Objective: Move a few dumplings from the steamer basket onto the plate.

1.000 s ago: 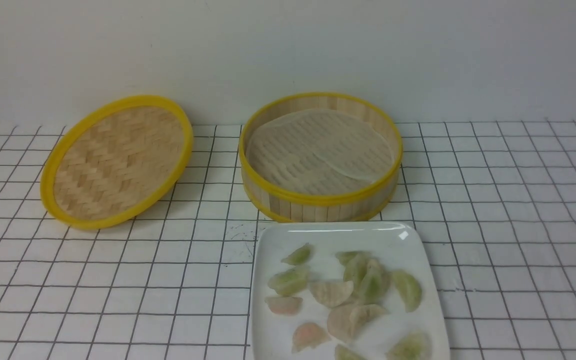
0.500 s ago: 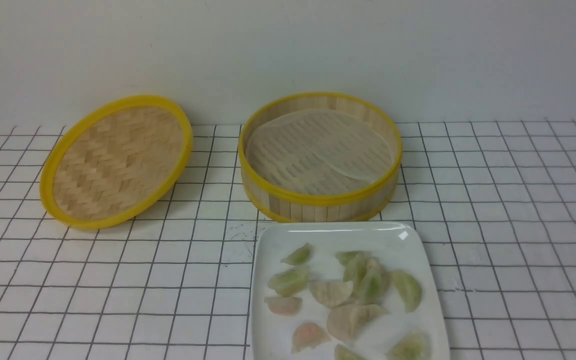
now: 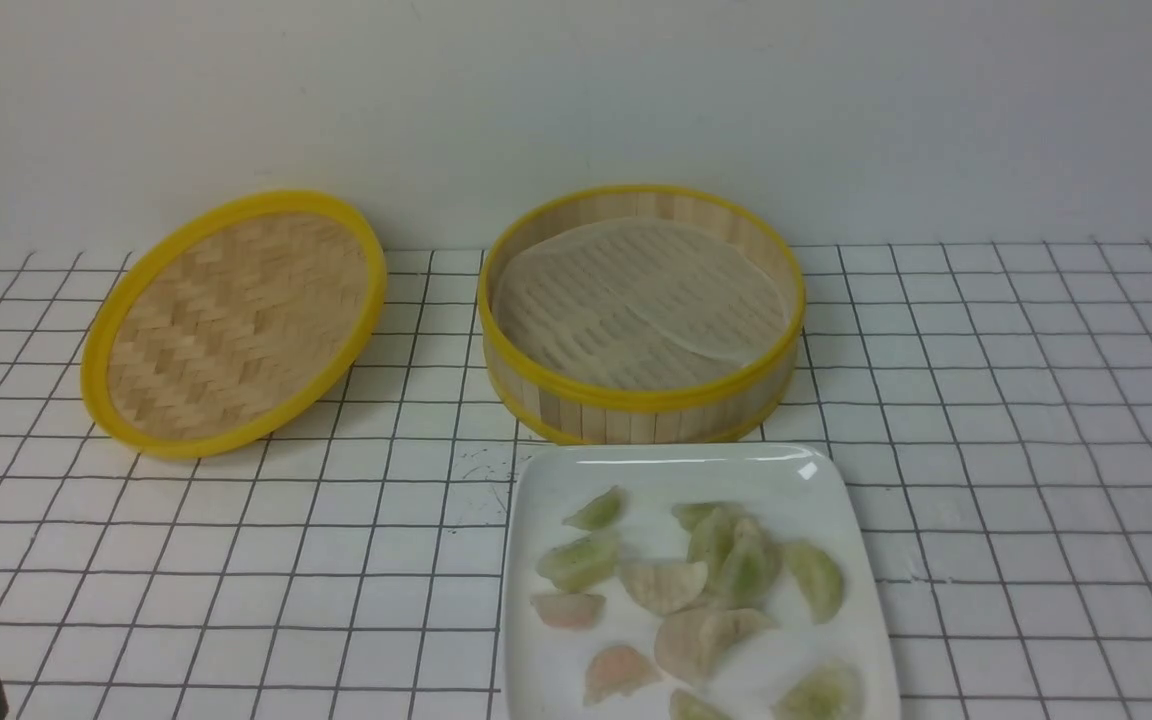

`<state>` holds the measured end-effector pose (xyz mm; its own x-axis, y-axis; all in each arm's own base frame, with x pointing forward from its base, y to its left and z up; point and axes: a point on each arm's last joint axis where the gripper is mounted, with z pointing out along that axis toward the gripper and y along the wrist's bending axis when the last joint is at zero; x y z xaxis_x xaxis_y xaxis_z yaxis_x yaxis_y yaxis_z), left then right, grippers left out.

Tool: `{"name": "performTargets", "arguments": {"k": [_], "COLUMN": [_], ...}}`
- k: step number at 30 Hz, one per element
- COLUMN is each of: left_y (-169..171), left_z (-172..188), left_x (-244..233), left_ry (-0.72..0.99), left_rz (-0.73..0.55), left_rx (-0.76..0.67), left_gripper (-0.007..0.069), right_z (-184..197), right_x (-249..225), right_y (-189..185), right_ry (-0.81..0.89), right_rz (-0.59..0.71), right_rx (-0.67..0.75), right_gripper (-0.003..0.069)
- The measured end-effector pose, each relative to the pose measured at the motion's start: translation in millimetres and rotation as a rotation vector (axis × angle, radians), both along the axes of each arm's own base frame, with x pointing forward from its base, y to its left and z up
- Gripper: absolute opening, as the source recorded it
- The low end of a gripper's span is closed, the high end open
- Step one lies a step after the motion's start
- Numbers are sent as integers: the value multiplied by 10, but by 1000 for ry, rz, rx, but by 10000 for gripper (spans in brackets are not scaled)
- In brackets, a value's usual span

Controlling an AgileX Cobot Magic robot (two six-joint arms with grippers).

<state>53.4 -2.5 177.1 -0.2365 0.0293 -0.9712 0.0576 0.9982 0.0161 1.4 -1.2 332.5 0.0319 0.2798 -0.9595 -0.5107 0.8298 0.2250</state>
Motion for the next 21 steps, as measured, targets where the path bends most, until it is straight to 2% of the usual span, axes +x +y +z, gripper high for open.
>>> {"name": "performTargets", "arguments": {"k": [7, 21], "left_y": [1, 0], "left_z": [-62, -67], "left_x": [-11, -13], "left_ry": [57, 62], "left_rz": [12, 11], "left_rx": [-16, -19], "left_gripper": [-6, -6], "right_z": [0, 0], "right_x": [0, 0], "right_y": [0, 0], "right_ry": [0, 0], "right_rz": [0, 0], "right_rx": [0, 0], "right_gripper": [-15, -15]}}
